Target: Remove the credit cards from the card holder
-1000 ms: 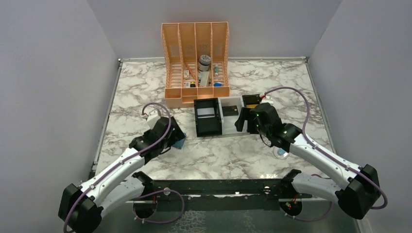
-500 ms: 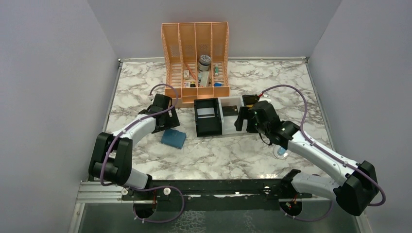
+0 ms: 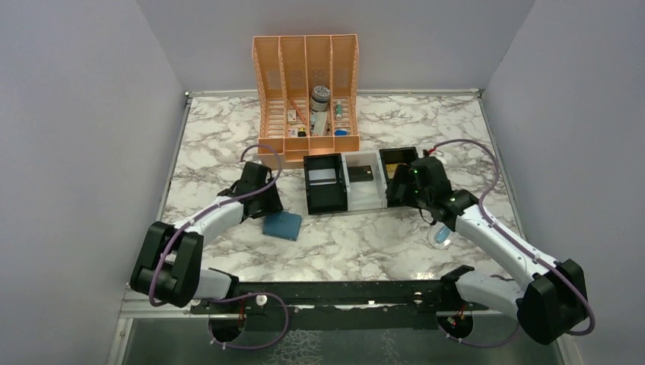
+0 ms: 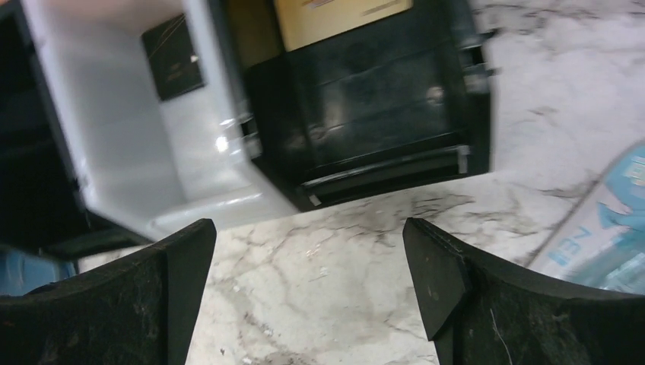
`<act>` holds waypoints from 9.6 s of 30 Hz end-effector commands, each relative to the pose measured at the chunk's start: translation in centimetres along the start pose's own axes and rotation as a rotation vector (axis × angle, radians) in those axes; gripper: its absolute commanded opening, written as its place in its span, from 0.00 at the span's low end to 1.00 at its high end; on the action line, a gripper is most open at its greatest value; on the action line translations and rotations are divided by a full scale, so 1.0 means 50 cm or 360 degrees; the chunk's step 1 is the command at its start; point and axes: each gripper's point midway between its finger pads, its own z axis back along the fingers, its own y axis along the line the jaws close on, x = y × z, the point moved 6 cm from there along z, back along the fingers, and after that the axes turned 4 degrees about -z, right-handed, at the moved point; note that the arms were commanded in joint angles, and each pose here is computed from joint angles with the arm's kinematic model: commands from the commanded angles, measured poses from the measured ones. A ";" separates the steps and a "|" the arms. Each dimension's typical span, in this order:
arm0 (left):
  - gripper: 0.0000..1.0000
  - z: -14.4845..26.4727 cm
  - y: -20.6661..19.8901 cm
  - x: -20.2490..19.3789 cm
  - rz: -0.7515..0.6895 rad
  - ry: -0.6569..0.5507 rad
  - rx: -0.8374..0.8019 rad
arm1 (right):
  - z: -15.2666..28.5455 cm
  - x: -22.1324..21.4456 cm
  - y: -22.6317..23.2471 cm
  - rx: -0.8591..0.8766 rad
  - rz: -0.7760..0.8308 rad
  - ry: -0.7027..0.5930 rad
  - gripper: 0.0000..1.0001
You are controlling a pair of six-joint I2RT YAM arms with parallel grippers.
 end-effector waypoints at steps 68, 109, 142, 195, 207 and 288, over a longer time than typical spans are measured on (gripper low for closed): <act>0.60 0.117 -0.090 -0.218 -0.0060 0.0154 -0.0376 | 0.009 -0.331 0.237 0.1278 0.0322 0.0887 0.54; 0.84 0.134 -0.112 -0.159 -0.0019 -0.0138 -0.0437 | 0.100 -0.179 0.113 0.0585 0.0339 0.0292 0.01; 0.85 0.160 -0.052 -0.128 0.0183 -0.0337 -0.0088 | 0.147 -0.299 0.248 0.0897 0.1335 0.0454 0.20; 0.86 0.108 -0.192 -0.121 -0.0215 -0.0055 -0.0524 | -0.141 0.141 -0.030 0.0477 -0.0092 0.0202 0.77; 0.86 0.117 -0.187 -0.119 -0.0144 -0.0107 -0.0554 | -0.124 0.131 -0.025 0.0554 -0.0069 0.0199 0.77; 0.57 0.092 -0.330 -0.259 -0.0787 -0.0193 -0.0204 | -0.008 -0.240 0.081 0.1327 0.0331 0.0611 0.08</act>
